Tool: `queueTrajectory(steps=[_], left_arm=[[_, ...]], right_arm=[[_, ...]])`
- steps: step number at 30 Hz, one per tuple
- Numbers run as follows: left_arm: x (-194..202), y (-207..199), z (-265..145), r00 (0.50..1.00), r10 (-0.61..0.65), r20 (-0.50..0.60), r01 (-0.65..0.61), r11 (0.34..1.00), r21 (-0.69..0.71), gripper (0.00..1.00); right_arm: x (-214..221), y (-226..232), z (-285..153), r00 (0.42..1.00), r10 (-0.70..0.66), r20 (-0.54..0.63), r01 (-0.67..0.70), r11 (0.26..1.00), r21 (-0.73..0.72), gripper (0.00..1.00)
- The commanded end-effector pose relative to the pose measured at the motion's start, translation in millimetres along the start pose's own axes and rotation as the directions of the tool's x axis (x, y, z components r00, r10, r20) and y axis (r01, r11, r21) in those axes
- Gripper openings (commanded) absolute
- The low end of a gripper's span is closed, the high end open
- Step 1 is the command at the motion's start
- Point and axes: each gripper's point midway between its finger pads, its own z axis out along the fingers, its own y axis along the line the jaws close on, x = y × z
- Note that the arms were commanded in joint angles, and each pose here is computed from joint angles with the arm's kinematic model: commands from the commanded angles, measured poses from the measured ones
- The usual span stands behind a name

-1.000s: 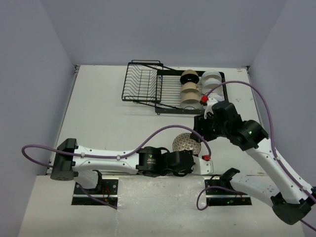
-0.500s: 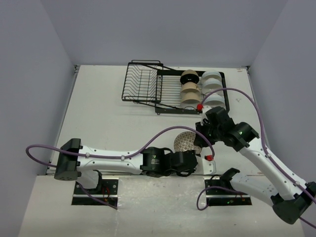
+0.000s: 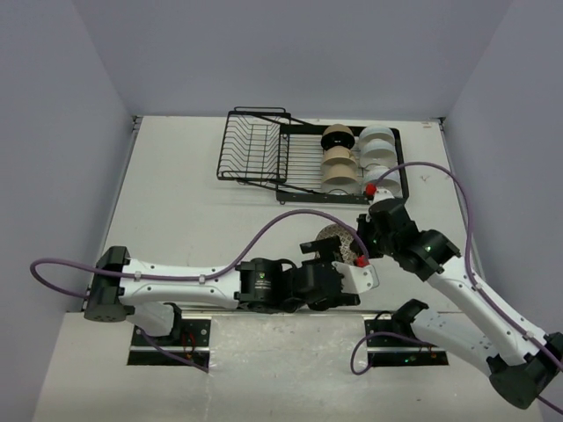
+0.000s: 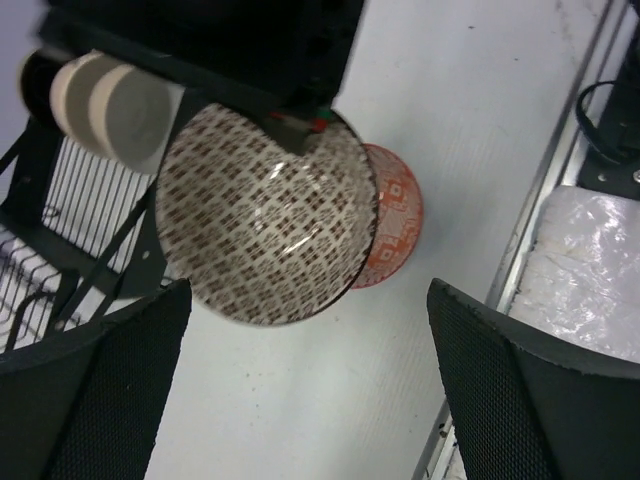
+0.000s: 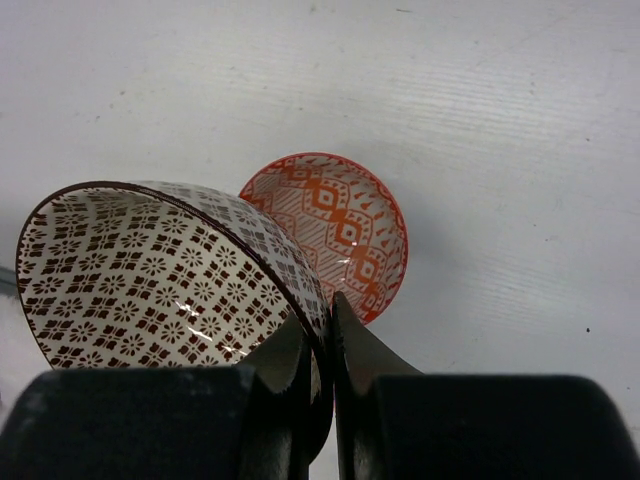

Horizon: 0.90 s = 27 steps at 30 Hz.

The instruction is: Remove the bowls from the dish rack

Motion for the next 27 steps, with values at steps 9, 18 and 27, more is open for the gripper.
queueTrajectory(steps=[9, 18, 27], left_arm=[[19, 123, -111, 0.875, -0.447, 0.185, 0.479, 0.744, -0.467, 1.0], [62, 171, -107, 0.699, -0.641, 0.317, 0.707, 0.556, -0.437, 1.0], [62, 160, -79, 0.71, -0.653, 0.263, 0.698, 0.602, -0.389, 1.0]], right_arm=[[-7, -12, 59, 0.986, 0.154, 0.069, -0.16, 0.983, 0.086, 0.0], [20, -20, 74, 0.976, 0.212, 0.054, -0.216, 0.973, 0.078, 0.0], [30, -17, 78, 0.974, 0.226, 0.034, -0.227, 0.973, 0.046, 0.08]])
